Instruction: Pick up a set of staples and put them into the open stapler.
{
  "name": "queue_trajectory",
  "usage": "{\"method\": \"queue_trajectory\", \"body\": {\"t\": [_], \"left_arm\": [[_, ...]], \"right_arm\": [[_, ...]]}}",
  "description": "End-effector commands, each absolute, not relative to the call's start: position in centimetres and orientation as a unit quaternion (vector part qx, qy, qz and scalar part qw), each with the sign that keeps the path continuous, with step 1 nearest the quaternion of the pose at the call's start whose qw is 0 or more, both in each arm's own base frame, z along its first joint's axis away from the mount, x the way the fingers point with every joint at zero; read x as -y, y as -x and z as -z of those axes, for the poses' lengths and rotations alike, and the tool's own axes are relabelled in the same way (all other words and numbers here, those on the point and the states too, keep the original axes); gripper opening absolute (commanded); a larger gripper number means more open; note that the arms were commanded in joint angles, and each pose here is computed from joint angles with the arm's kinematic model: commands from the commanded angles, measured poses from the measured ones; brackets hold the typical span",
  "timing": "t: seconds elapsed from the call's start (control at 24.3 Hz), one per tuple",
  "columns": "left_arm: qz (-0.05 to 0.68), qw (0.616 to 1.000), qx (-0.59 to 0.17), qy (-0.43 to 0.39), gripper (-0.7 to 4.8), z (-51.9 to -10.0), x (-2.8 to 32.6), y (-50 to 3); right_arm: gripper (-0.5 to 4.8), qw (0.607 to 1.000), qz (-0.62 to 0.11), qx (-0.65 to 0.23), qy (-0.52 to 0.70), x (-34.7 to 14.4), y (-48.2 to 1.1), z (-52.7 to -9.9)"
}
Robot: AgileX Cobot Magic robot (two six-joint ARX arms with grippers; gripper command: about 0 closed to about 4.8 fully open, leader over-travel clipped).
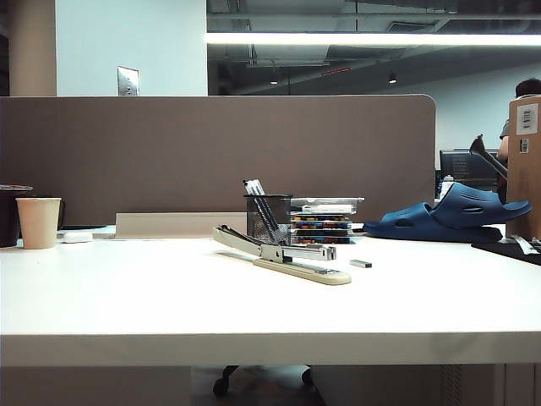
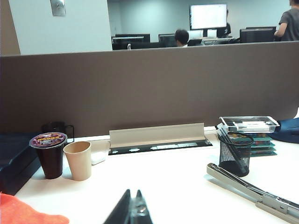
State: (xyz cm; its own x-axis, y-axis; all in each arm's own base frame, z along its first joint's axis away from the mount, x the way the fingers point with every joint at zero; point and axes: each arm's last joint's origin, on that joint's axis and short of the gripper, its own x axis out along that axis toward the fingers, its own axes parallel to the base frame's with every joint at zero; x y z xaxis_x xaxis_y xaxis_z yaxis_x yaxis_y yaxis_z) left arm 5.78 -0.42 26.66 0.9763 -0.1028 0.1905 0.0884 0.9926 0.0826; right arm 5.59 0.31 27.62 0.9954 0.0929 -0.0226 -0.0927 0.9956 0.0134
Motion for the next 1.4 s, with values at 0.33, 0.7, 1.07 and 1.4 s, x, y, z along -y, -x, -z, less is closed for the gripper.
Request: {"method": "queue_trajectory", "body": {"t": [0.33,0.7,1.07,1.4], "left_arm": [[0.051,0.994,0.095,-0.036,-0.05,-22.6,0.5,-8.0],[0.051,0.993,0.105,-0.034,-0.05,-20.2,0.6,-9.0],[0.053,0.996,0.073,-0.010,-0.05,-17.9,0.6,-9.6],[0.054,0.998,0.044,-0.008,-0.05,-17.4,0.6,-9.7]], "right_arm": [[-0.09,0.998,-0.048,0.045,-0.013,-0.4,-8.9,-22.4],[-0.09,0.998,-0.040,0.052,-0.003,-0.3,-10.1,-18.0],[-0.09,0.998,-0.029,0.030,0.045,-0.3,-10.3,-17.0],[-0.09,0.998,-0.029,0.023,0.044,-0.3,-10.3,-16.9]]}}
